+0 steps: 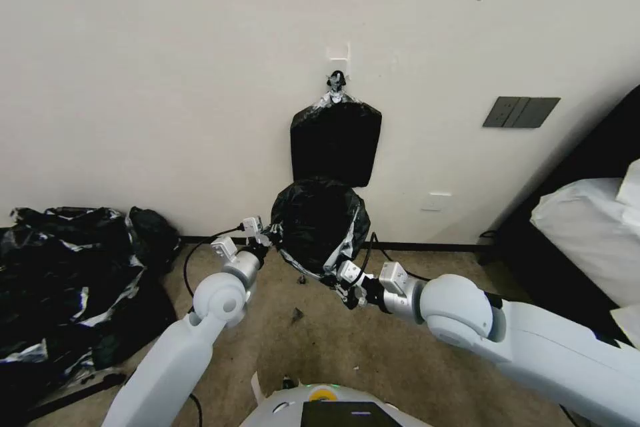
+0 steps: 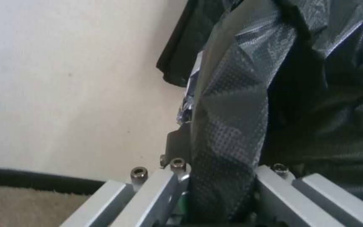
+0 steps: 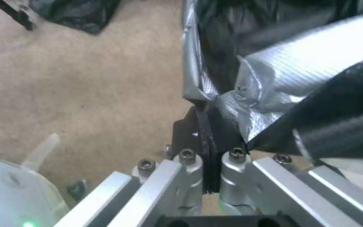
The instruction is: Place a trash bag onto the trash bin.
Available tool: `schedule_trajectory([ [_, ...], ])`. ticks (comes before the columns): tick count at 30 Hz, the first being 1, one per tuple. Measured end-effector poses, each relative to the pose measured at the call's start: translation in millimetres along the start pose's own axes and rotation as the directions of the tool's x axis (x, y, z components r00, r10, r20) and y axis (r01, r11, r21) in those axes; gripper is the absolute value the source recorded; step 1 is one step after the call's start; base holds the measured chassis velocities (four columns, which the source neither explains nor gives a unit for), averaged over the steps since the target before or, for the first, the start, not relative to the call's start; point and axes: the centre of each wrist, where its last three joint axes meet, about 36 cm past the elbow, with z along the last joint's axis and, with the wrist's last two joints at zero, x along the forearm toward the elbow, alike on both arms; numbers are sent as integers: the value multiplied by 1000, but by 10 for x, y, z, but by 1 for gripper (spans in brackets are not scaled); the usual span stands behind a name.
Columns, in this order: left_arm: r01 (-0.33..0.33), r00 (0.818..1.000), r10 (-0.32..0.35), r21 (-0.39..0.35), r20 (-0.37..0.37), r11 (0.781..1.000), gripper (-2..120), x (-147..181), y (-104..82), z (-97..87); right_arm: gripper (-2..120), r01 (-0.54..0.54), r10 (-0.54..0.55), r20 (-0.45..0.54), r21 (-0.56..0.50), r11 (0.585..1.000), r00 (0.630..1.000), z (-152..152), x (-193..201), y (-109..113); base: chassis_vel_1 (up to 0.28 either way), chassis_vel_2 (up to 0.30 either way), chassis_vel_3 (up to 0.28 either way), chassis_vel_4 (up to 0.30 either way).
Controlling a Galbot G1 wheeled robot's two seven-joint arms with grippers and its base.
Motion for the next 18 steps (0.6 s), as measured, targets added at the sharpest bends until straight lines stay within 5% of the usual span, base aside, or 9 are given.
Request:
schedule_trajectory([
  [8, 24, 999, -20, 95, -38, 995, 1, 4, 28, -96, 0, -107, 107, -13, 8, 994, 994, -16, 107, 30, 0, 0, 0, 0],
  [18, 42, 997, -35, 116, -62, 992, 1, -6, 103, -68, 0, -263, 261, -27, -48, 964, 965, -6, 305, 87, 0, 0, 0, 0],
])
